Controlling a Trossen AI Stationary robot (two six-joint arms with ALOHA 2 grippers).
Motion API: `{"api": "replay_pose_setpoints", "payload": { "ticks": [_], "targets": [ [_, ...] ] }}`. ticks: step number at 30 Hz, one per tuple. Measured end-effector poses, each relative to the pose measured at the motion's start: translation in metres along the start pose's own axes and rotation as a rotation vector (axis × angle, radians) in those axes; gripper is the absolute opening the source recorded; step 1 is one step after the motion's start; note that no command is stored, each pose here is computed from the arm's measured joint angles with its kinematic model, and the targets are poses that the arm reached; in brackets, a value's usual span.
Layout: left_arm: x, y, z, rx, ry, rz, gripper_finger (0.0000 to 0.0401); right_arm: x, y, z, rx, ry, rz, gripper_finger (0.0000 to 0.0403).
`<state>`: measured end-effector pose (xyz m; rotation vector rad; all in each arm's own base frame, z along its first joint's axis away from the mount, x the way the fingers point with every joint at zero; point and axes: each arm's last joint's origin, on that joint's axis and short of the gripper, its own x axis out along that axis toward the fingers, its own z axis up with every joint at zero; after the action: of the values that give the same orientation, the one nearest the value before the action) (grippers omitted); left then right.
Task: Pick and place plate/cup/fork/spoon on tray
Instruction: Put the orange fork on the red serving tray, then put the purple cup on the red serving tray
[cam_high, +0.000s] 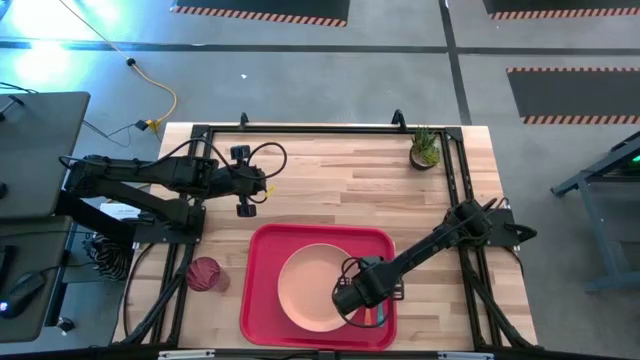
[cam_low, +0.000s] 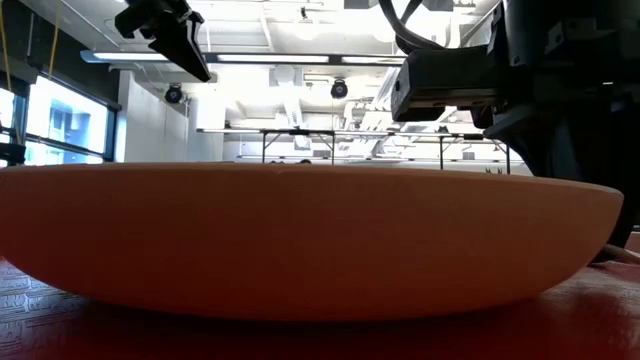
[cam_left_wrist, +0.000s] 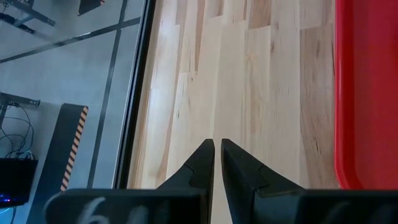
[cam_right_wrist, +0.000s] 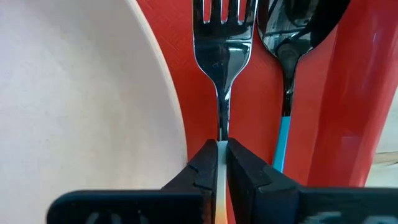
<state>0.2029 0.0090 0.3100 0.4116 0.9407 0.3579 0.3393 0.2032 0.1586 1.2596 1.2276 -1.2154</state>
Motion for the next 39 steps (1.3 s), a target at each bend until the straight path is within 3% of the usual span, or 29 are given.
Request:
{"api": "replay_pose_setpoints", "payload": {
  "ticks": [9,21,39],
  "targets": [
    [0.0000,0.0000,0.0000,0.000,0.000,0.000,0.0019,-0.0001,-0.0002,0.0002,-0.007,-0.003,-0.001,0.0015],
    [0.0000,0.0000,0.0000,0.000,0.000,0.000,0.0019,-0.0004,-0.0005,0.0004,-0.015,-0.004,-0.003,0.0089],
    [0.0000,0.0000,0.0000,0.000,0.000,0.000,0.0019,-0.0040,-0.0014,0.0007,-0.028,-0.003,-0.005,0.0091]
  ]
}}
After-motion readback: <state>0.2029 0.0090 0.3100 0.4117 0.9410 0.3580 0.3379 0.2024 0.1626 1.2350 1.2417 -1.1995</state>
